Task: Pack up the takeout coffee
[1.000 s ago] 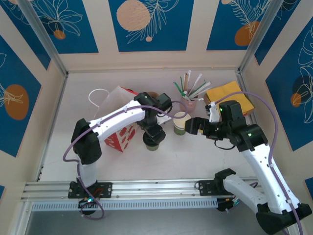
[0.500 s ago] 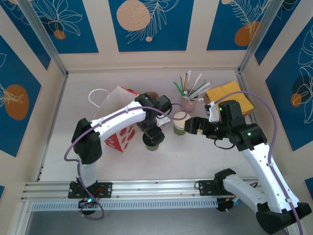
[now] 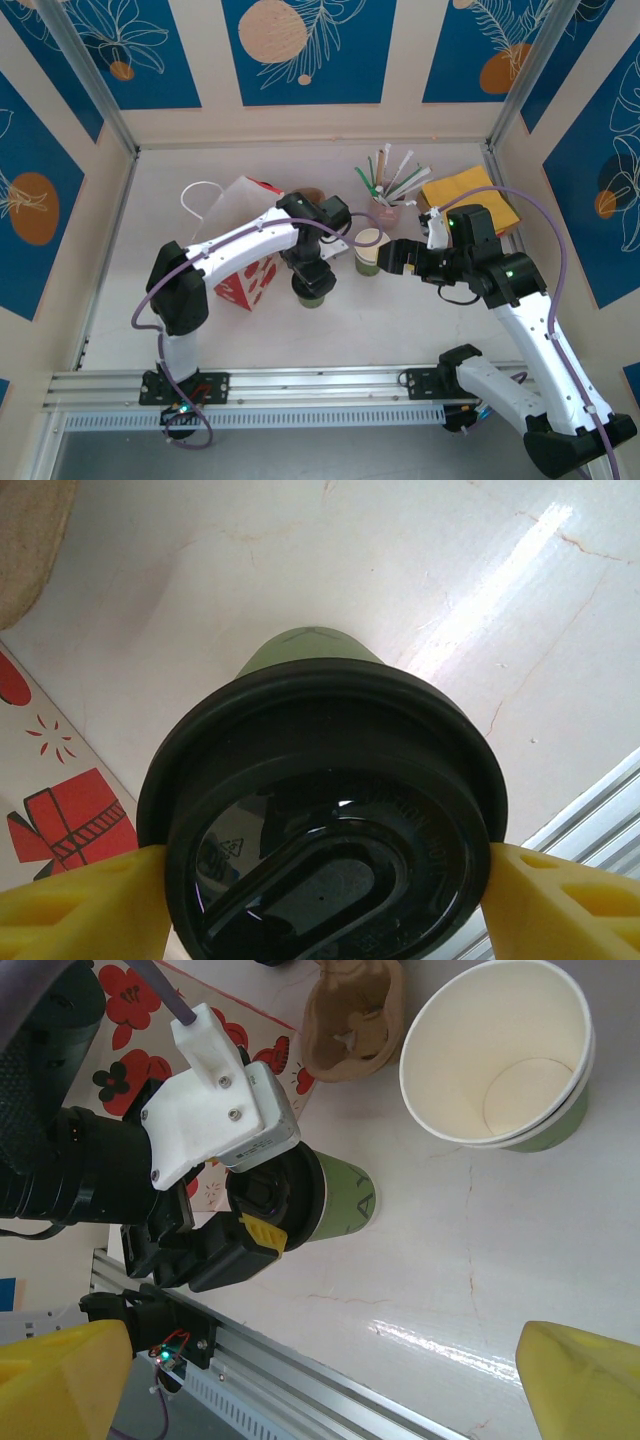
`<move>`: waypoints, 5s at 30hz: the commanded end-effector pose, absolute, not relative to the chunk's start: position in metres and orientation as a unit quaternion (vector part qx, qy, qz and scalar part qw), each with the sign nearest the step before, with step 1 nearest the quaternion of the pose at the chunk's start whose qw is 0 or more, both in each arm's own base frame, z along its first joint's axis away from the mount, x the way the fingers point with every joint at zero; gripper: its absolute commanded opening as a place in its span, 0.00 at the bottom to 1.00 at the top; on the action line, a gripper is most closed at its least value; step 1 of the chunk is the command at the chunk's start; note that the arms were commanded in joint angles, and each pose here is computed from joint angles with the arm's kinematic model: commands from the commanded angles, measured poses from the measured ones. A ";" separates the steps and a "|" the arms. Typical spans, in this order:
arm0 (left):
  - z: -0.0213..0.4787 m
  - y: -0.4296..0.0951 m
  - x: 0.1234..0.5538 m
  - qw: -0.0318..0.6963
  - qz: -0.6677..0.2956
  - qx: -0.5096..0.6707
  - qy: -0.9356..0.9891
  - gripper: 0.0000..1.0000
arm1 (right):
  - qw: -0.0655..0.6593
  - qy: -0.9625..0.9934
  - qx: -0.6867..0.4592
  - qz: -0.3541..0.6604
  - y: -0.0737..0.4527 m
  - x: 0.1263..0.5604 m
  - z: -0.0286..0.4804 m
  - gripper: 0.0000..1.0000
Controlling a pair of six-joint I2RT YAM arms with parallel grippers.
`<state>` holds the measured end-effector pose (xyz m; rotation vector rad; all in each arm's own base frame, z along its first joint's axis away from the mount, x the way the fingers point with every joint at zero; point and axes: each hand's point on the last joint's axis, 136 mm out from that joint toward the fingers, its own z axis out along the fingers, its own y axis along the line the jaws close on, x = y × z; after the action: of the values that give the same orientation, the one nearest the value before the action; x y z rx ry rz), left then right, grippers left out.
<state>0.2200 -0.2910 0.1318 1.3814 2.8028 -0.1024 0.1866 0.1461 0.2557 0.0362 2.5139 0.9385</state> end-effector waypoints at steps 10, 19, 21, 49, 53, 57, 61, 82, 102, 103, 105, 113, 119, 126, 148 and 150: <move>0.119 -0.279 0.217 -0.014 -0.003 0.444 0.896 0.76 | 0.226 0.912 0.008 0.342 0.146 0.183 0.255 0.99; 0.117 -0.278 0.215 -0.017 -0.003 0.443 0.896 0.76 | 0.226 0.912 0.008 0.343 0.146 0.182 0.254 0.99; 0.117 -0.278 0.215 -0.016 -0.003 0.443 0.896 0.75 | 0.225 0.912 0.008 0.343 0.146 0.183 0.254 0.99; 0.125 -0.282 0.223 0.015 -0.001 0.429 0.903 0.75 | 0.224 0.911 0.007 0.345 0.147 0.182 0.254 0.99; 0.126 -0.282 0.224 0.018 0.000 0.428 0.904 0.75 | 0.224 0.911 0.006 0.345 0.147 0.182 0.255 0.99; 0.128 -0.282 0.226 0.027 -0.001 0.426 0.905 0.75 | 0.223 0.912 0.007 0.344 0.147 0.182 0.254 0.99; 0.130 -0.283 0.227 0.034 -0.005 0.422 0.906 0.75 | 0.222 0.912 0.007 0.344 0.147 0.182 0.253 0.99; 0.131 -0.284 0.226 0.039 -0.011 0.417 0.908 0.76 | 0.221 0.912 0.008 0.344 0.147 0.184 0.253 0.99; 0.134 -0.285 0.228 0.049 -0.011 0.415 0.908 0.76 | 0.222 0.912 0.005 0.346 0.149 0.186 0.255 0.99; 0.135 -0.285 0.229 0.052 -0.011 0.415 0.908 0.76 | 0.222 0.912 0.006 0.346 0.149 0.186 0.255 0.99; 0.135 -0.285 0.230 0.055 -0.012 0.414 0.909 0.76 | 0.223 0.911 0.005 0.346 0.149 0.186 0.256 0.99; 0.137 -0.287 0.232 0.061 -0.016 0.412 0.909 0.75 | 0.220 0.911 0.006 0.349 0.150 0.186 0.254 0.99; 0.137 -0.287 0.230 0.062 -0.019 0.412 0.909 0.75 | 0.219 0.911 0.003 0.349 0.151 0.186 0.254 0.99; 0.135 -0.287 0.229 0.058 -0.020 0.413 0.909 0.75 | 0.220 0.911 0.003 0.348 0.150 0.186 0.254 0.99; 0.133 -0.287 0.230 0.059 -0.019 0.411 0.909 0.74 | 0.219 0.912 0.005 0.347 0.150 0.187 0.253 0.99; 0.132 -0.287 0.229 0.058 -0.020 0.411 0.910 0.74 | 0.220 0.912 0.004 0.347 0.151 0.187 0.254 0.99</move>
<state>0.2310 -0.2930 0.1289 1.2594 2.7578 -0.0741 0.1894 0.1472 0.2557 0.0346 2.5105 0.9402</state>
